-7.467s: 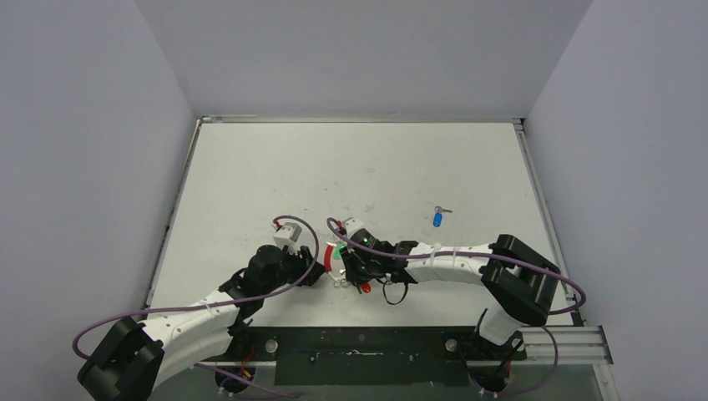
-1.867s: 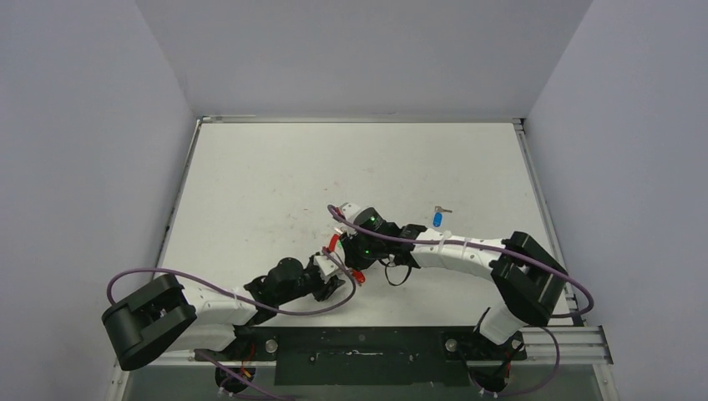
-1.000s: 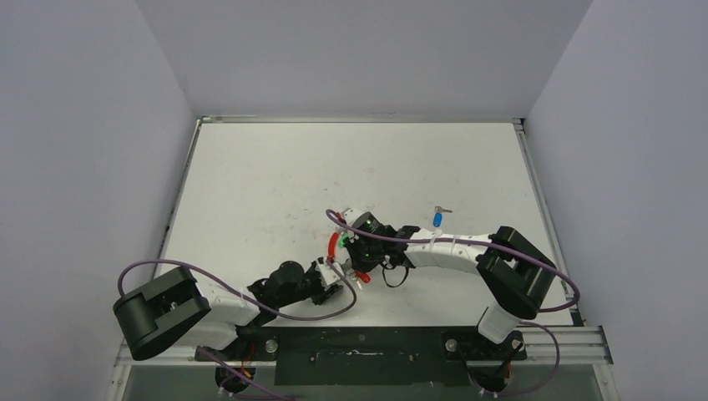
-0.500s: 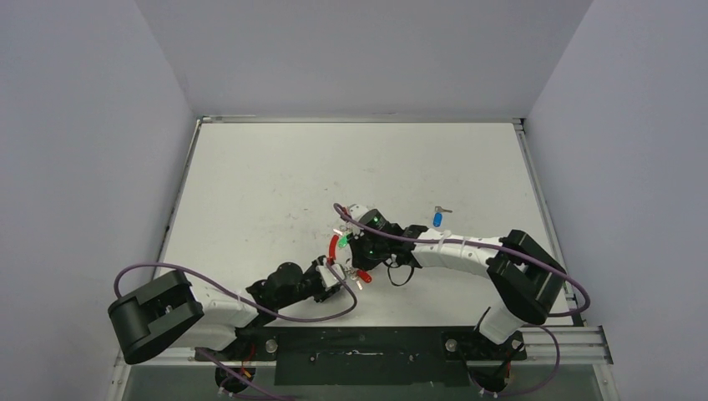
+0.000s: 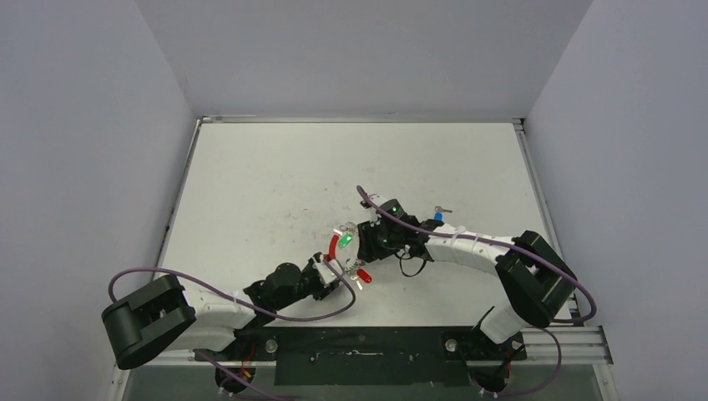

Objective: Put the keys on the keyring

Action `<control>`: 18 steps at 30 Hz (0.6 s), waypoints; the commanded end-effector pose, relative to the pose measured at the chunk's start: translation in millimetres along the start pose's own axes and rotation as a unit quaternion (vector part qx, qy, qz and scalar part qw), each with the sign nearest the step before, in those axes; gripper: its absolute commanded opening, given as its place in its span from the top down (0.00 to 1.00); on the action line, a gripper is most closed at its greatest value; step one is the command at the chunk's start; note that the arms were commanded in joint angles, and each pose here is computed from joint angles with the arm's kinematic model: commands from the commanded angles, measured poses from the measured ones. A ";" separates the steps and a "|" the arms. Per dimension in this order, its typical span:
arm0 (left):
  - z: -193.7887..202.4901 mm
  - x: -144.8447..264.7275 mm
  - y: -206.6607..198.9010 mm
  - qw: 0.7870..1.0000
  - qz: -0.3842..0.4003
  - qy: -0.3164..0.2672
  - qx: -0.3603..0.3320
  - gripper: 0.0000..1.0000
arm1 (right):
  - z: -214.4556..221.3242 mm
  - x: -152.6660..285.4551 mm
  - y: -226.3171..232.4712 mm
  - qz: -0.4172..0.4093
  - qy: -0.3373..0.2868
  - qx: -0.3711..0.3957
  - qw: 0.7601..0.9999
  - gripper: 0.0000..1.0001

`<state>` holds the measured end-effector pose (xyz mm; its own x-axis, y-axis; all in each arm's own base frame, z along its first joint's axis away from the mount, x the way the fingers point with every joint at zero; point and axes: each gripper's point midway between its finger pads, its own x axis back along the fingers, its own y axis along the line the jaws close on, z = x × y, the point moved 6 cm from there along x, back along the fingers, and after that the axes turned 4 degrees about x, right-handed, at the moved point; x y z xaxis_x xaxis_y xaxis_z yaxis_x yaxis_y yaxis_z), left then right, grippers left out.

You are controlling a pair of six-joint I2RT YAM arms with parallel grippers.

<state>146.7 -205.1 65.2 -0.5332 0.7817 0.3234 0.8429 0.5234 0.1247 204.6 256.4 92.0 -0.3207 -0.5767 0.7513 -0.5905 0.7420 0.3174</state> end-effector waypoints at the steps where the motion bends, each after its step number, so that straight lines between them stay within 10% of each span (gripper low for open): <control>1: -10.9 0.5 5.6 0.998 -0.039 -0.007 0.047 0.55 | -23.3 8.2 -11.9 0.005 -0.053 -0.034 0.998 0.55; 9: -16.7 4.2 13.8 0.989 -0.079 0.015 0.127 0.49 | -30.2 -11.2 -25.9 0.000 -0.036 -0.054 0.998 0.44; 18: -13.6 12.5 21.7 0.977 -0.082 0.005 0.197 0.48 | -18.8 -25.6 -4.1 -0.065 -0.018 -0.064 0.996 0.67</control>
<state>157.2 -186.8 74.9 -0.6553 0.6567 0.3732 0.6718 0.7326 -0.1094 230.0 250.6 66.8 -0.2878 -0.5786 0.7632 -0.4851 0.7752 0.4047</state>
